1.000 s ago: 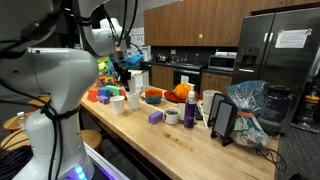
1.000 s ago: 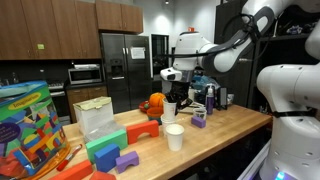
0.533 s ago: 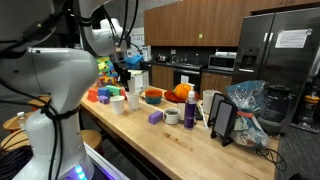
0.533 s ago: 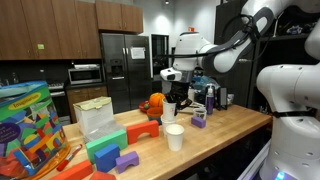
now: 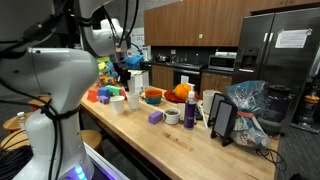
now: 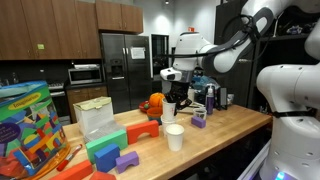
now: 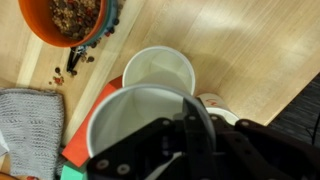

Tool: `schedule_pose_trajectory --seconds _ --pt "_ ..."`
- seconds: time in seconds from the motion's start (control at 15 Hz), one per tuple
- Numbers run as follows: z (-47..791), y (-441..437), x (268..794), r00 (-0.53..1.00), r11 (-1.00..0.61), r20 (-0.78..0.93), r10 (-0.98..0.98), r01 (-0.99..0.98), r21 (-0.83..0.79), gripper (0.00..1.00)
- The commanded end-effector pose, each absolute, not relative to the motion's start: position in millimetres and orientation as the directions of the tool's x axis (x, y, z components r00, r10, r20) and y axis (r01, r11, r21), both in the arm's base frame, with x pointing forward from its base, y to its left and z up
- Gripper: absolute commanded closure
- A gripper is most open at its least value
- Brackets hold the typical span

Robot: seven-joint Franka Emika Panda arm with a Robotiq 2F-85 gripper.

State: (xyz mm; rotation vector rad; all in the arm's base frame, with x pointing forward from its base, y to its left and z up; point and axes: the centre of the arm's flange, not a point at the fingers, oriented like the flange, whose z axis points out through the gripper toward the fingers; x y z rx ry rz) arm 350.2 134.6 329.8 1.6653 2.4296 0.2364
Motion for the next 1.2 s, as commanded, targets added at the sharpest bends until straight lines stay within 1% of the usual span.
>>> schedule_pose_trajectory --seconds 0.0,1.13 --pt "326.3 126.1 333.9 -0.349 0.354 -0.066 0.935 0.899 0.260 1.00" --pt "323.4 122.8 336.9 -0.348 0.357 -0.081 0.934 0.896 0.264 1.00"
